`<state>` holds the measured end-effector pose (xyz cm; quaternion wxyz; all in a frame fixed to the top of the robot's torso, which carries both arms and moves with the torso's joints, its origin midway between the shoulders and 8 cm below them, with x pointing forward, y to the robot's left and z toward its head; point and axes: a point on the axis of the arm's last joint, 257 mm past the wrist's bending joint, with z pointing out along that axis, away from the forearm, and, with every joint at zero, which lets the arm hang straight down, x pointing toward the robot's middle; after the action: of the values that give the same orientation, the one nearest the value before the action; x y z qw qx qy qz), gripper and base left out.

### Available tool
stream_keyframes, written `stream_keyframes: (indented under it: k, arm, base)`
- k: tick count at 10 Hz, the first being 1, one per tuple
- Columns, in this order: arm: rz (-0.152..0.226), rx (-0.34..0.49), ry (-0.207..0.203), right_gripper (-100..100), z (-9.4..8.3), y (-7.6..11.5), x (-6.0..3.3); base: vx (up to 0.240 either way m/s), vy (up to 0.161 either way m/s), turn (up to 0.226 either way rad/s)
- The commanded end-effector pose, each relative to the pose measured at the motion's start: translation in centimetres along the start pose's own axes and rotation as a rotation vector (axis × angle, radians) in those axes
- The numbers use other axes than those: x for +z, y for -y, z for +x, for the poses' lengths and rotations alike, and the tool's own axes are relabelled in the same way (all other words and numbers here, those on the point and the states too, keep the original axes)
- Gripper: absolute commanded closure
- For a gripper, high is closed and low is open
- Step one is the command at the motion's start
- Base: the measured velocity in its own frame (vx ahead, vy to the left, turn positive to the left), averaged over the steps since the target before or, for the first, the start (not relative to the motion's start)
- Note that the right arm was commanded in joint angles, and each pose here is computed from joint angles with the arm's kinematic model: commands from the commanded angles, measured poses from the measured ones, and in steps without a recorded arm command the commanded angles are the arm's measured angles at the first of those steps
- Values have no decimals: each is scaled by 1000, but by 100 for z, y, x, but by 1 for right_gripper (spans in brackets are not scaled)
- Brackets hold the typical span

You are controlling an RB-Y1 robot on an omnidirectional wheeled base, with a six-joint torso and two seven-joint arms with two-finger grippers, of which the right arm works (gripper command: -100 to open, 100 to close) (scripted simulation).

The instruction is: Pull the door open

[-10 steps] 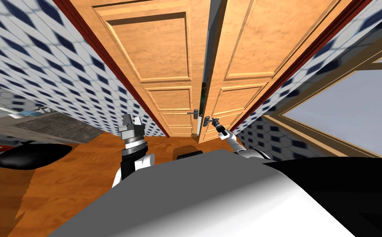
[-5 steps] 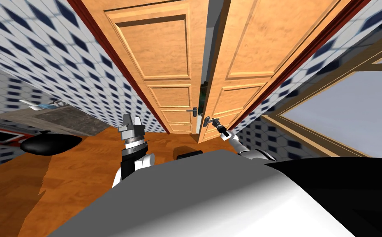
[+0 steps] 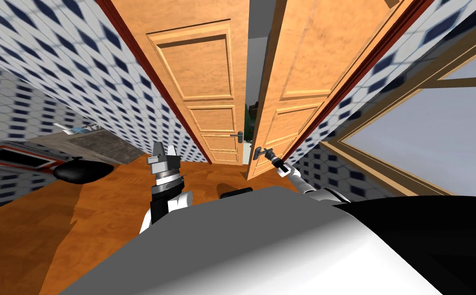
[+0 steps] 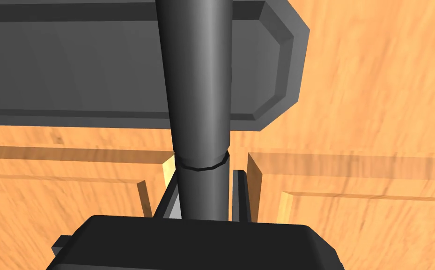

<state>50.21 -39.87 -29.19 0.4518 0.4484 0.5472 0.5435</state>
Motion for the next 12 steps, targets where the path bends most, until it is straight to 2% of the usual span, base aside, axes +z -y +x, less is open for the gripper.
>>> stream_keyframes:
  k: [1,2,12]
  arm:
    - [0,0,0,100,0,0,0]
    - [1,0,-26,100,15,18,-91]
    - [-2,7,-149,100,108,7,-456]
  base:
    - [-72,-40,0]
    - [-151,-52,122]
    - [-151,-102,98]
